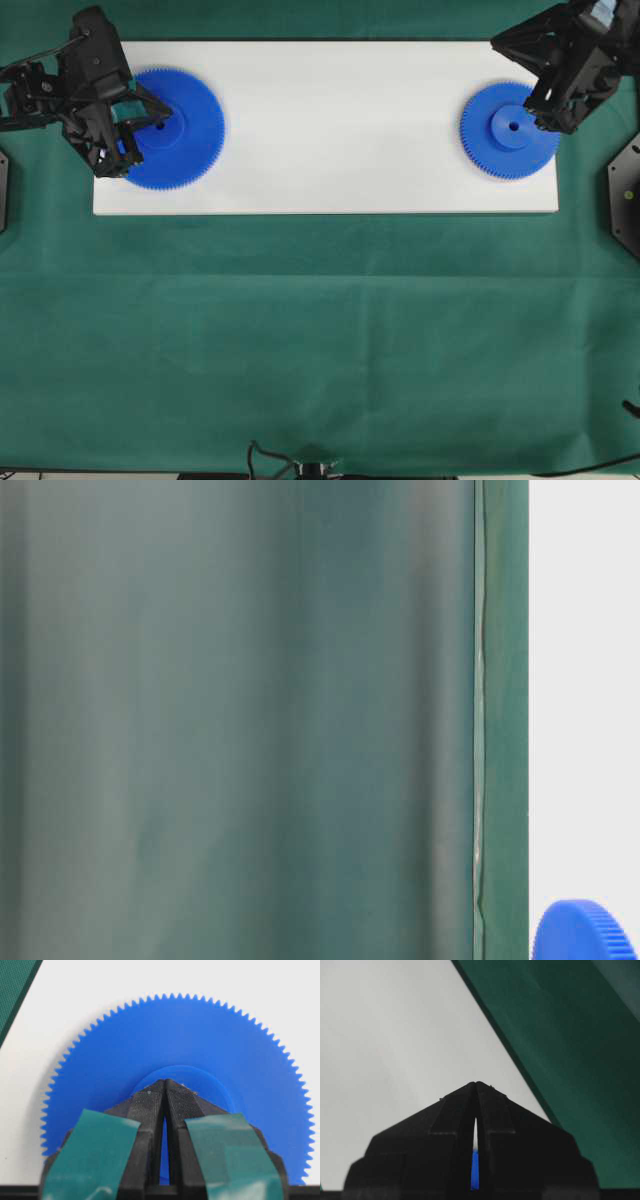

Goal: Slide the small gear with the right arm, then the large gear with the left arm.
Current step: 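Push the large gear right with the left gripper toward the small gear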

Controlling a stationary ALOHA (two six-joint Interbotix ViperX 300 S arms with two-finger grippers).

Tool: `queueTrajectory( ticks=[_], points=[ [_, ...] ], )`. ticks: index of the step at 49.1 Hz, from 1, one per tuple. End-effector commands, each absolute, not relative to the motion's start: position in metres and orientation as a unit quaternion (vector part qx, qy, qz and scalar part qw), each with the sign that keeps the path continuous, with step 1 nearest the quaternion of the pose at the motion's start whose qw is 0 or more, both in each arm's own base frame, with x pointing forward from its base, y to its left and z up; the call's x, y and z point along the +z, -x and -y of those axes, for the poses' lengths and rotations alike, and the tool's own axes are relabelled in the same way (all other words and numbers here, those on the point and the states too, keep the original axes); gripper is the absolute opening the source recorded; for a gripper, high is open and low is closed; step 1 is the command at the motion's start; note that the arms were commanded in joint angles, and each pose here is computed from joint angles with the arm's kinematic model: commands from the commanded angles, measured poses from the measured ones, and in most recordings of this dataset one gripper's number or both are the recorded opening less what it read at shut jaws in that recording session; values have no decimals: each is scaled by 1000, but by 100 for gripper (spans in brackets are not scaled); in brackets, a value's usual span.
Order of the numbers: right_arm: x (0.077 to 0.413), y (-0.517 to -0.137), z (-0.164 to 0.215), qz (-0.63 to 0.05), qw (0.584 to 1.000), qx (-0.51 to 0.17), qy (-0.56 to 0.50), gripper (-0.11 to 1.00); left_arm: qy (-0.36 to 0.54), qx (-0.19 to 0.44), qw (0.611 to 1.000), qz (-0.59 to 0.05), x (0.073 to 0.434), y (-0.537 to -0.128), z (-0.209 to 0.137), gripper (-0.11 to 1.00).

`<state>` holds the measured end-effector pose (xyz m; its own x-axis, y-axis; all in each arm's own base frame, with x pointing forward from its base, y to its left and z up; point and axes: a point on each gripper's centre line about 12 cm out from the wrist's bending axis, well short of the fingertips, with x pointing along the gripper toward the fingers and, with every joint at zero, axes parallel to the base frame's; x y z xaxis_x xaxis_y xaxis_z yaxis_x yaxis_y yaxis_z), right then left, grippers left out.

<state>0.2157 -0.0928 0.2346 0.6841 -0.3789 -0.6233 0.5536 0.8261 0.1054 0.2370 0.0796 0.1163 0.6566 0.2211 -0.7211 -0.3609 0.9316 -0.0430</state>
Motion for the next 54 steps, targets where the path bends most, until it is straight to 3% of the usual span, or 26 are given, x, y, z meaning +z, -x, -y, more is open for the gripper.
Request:
queueTrajectory(
  ticks=[1, 30, 54],
  points=[
    [238, -218, 93, -296, 909, -256, -144, 52, 99, 157, 898, -399, 111, -233, -75, 0],
    [233, -225, 95, -303, 907, -253, -144, 52, 92, 158, 917, -353, 140, -224, -72, 0],
    [233, -225, 95, -304, 907, -254, -145, 52, 91, 152, 918, -355, 139, -233, -71, 0]
  ],
)
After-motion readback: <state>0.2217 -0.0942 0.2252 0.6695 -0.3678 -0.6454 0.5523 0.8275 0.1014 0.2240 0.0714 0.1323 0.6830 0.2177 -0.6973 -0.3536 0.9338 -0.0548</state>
